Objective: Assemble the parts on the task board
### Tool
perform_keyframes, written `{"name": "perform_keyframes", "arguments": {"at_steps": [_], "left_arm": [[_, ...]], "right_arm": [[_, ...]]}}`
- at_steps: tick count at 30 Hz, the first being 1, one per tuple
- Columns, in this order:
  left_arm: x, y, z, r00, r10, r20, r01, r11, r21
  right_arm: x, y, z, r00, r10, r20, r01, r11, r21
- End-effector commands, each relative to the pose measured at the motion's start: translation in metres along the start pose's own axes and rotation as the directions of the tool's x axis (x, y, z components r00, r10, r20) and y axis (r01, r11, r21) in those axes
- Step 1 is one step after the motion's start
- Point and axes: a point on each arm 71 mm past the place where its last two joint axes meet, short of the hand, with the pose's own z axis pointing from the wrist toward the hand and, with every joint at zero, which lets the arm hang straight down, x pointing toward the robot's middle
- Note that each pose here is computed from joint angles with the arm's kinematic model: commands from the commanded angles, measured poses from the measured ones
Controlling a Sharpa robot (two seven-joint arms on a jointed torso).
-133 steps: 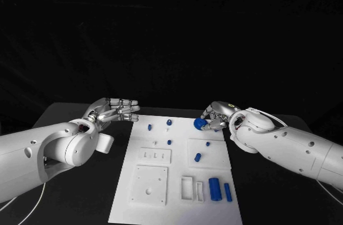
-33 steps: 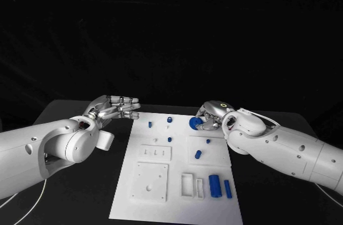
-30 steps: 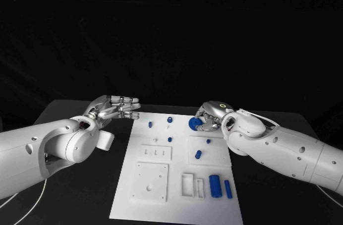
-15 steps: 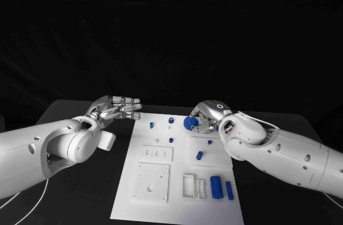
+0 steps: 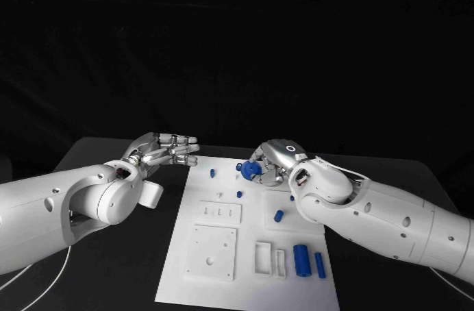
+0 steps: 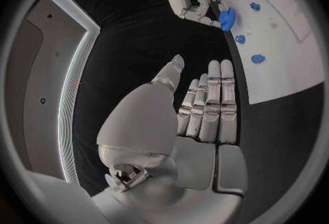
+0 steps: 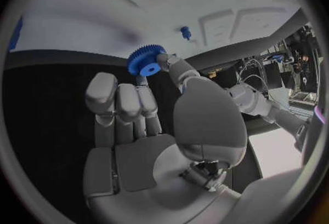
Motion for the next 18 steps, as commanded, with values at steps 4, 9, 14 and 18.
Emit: {"name": "perform_keyframes", "arguments": {"at_steps": [4, 9, 14, 18], "left_arm": [[0.0039, -0.0022, 0.0011, 1.0, -0.002, -0.019, 0.002, 1.0, 0.01], [0.0055, -0.0023, 0.0019, 1.0, -0.002, -0.023, 0.003, 1.0, 0.011], [0.0064, -0.0024, 0.0024, 1.0, -0.003, -0.025, 0.003, 1.0, 0.011], [0.0068, -0.0024, 0.0026, 1.0, -0.003, -0.026, 0.003, 1.0, 0.01]], "right_arm": [[0.005, 0.009, 0.006, 1.0, -0.018, 0.018, 0.019, 1.0, -0.02], [0.014, 0.017, 0.011, 1.0, -0.018, 0.008, 0.018, 0.999, -0.033], [0.019, 0.024, 0.014, 1.0, -0.016, 0.0, 0.016, 0.999, -0.045], [0.022, 0.028, 0.015, 1.0, -0.015, -0.004, 0.015, 0.999, -0.052]]}}
